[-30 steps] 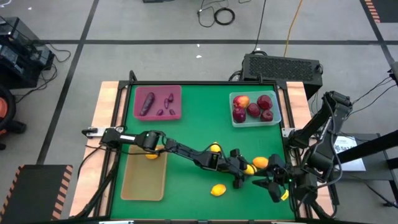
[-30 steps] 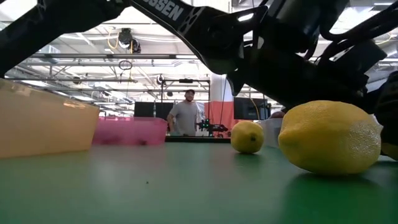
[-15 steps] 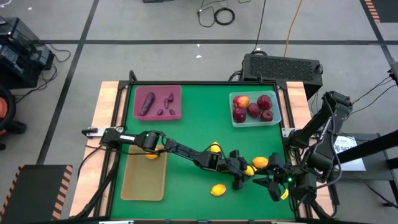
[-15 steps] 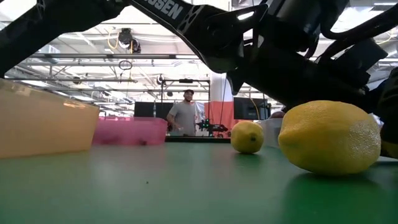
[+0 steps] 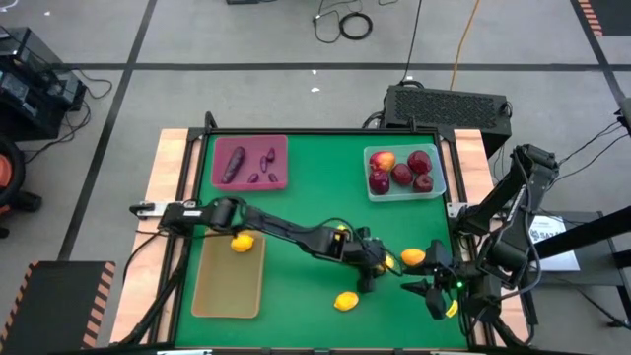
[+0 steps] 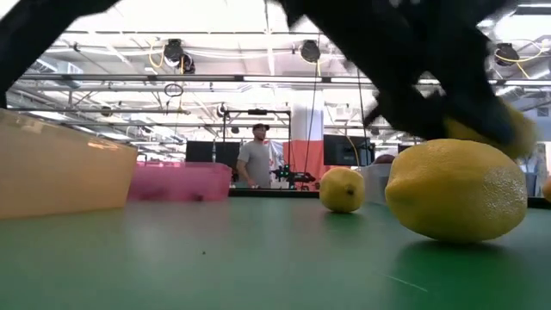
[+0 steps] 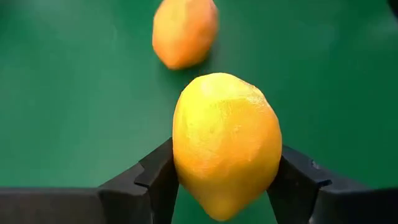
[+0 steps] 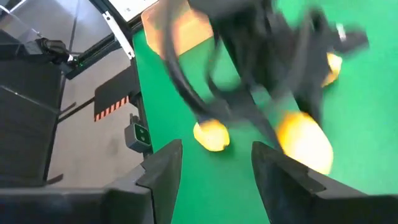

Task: Sort produce into baskets
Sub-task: Put the lemon into the green bin

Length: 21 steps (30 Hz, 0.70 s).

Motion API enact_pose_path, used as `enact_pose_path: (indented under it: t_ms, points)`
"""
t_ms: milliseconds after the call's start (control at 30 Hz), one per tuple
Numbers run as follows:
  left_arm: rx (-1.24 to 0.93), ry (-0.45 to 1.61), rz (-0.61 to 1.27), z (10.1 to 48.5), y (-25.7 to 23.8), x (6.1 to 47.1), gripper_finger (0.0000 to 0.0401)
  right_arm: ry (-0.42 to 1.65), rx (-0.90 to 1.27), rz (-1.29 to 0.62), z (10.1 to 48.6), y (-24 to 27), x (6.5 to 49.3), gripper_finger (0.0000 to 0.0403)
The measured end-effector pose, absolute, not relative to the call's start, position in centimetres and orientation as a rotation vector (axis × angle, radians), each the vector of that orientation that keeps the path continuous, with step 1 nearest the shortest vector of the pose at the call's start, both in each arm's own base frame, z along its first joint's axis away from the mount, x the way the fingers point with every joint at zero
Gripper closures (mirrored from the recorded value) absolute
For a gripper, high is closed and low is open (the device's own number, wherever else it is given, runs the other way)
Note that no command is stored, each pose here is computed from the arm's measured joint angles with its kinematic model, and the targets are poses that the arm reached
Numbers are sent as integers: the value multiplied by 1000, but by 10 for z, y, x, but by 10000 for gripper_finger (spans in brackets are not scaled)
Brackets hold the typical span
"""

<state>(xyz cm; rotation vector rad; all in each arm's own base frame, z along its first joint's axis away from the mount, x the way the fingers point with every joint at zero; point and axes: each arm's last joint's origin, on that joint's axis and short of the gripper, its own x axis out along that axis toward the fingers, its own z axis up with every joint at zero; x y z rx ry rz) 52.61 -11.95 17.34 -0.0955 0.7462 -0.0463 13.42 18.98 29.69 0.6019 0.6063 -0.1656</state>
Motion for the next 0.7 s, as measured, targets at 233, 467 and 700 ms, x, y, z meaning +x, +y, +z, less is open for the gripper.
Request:
enact_pose_path:
  t_ms: [233, 467, 700]
  points:
    - [-14, 1063, -104, 262, -112, 454, 200, 525, 558, -226, 298, 185, 137, 218]
    - [138, 1350, 95, 319, -122, 367, 200, 496, 489, -304, 297, 172, 148, 218]
    - [146, 1342, 186, 339, -147, 310, 200, 491, 407, -368, 297, 157, 164, 218]
